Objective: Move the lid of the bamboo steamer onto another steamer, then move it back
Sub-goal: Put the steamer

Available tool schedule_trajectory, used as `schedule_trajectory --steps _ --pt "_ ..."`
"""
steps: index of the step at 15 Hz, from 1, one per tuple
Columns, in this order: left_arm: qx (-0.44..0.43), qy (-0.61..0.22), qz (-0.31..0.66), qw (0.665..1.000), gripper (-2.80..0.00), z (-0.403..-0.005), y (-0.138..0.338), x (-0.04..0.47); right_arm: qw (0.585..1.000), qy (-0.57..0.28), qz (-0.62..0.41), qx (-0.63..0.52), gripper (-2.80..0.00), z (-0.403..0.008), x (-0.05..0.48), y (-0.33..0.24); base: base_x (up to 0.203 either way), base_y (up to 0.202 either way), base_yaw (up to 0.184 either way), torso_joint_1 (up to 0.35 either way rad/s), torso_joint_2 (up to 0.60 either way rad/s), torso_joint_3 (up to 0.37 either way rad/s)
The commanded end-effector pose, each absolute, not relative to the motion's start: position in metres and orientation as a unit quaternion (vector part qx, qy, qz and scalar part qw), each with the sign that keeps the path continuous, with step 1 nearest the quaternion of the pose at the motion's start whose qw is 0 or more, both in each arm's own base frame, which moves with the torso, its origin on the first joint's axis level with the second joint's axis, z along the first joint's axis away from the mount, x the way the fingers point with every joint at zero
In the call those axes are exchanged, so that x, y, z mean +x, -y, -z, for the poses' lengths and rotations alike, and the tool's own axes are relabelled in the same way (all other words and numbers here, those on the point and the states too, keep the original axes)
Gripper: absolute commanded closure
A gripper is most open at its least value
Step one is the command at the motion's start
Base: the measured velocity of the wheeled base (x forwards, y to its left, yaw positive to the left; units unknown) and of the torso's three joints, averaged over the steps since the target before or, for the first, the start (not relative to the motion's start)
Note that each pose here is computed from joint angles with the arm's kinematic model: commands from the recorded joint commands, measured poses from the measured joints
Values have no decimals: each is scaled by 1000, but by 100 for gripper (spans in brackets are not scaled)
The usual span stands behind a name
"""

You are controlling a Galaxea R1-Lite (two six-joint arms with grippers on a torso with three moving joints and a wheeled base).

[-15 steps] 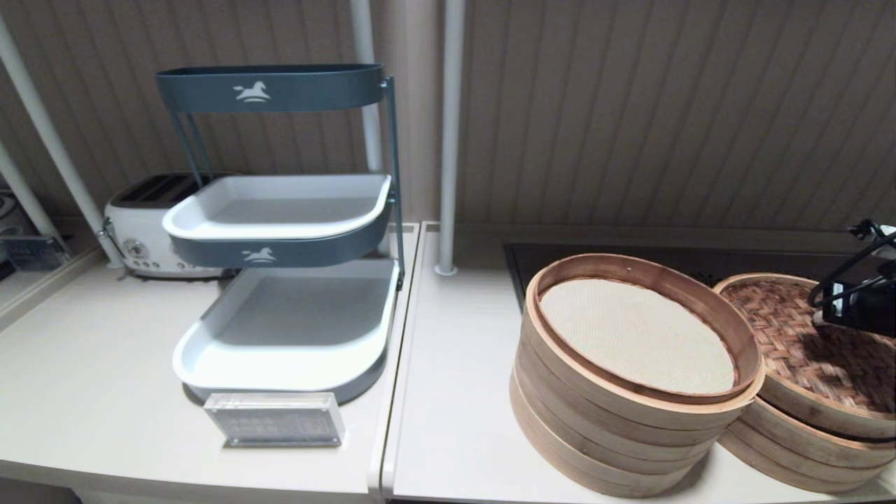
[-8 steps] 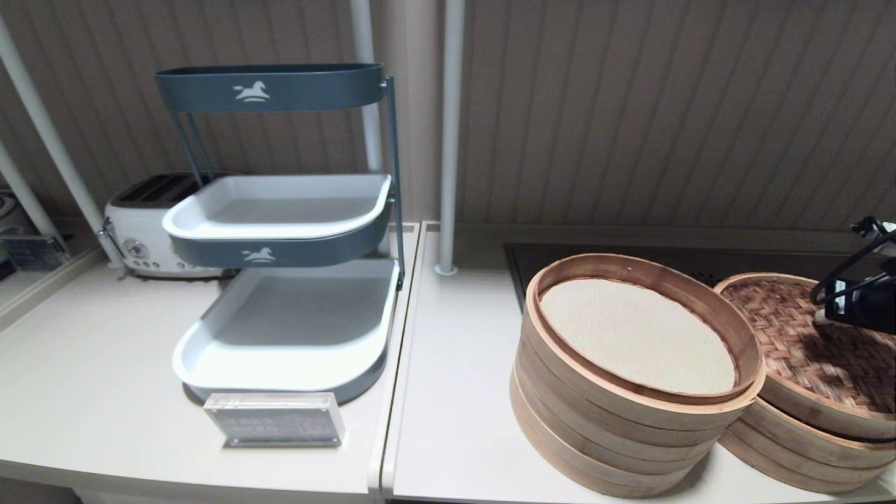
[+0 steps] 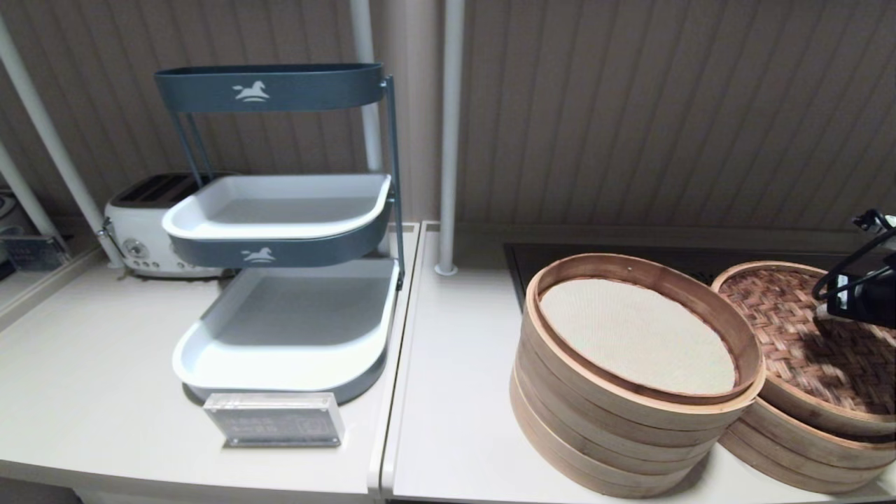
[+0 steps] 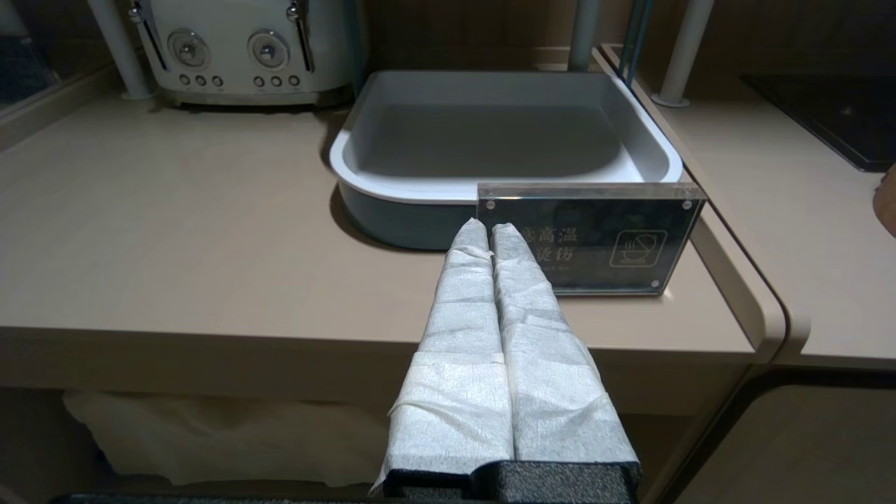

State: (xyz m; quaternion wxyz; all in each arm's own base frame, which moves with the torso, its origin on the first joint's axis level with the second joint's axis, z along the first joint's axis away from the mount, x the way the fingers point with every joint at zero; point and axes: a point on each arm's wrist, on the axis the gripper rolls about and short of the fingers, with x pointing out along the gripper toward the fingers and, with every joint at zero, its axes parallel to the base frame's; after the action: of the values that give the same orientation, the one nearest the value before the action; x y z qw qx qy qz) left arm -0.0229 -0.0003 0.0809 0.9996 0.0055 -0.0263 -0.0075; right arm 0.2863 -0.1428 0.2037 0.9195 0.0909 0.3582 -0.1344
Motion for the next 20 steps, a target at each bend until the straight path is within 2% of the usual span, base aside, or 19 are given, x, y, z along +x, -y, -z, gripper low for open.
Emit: schedule_trajectory --steps 1,13,20 --pt "5 13 8 1000 0 -73 0 -21 922 -353 131 87 0 -208 285 140 0 0 0 0 0 0" --pt "5 13 8 1000 0 -73 0 -21 912 -378 127 95 0 -192 291 142 0 0 0 0 0 0" --pt "5 13 8 1000 0 -73 0 -21 911 -383 92 118 0 -205 287 138 0 0 0 0 0 0"
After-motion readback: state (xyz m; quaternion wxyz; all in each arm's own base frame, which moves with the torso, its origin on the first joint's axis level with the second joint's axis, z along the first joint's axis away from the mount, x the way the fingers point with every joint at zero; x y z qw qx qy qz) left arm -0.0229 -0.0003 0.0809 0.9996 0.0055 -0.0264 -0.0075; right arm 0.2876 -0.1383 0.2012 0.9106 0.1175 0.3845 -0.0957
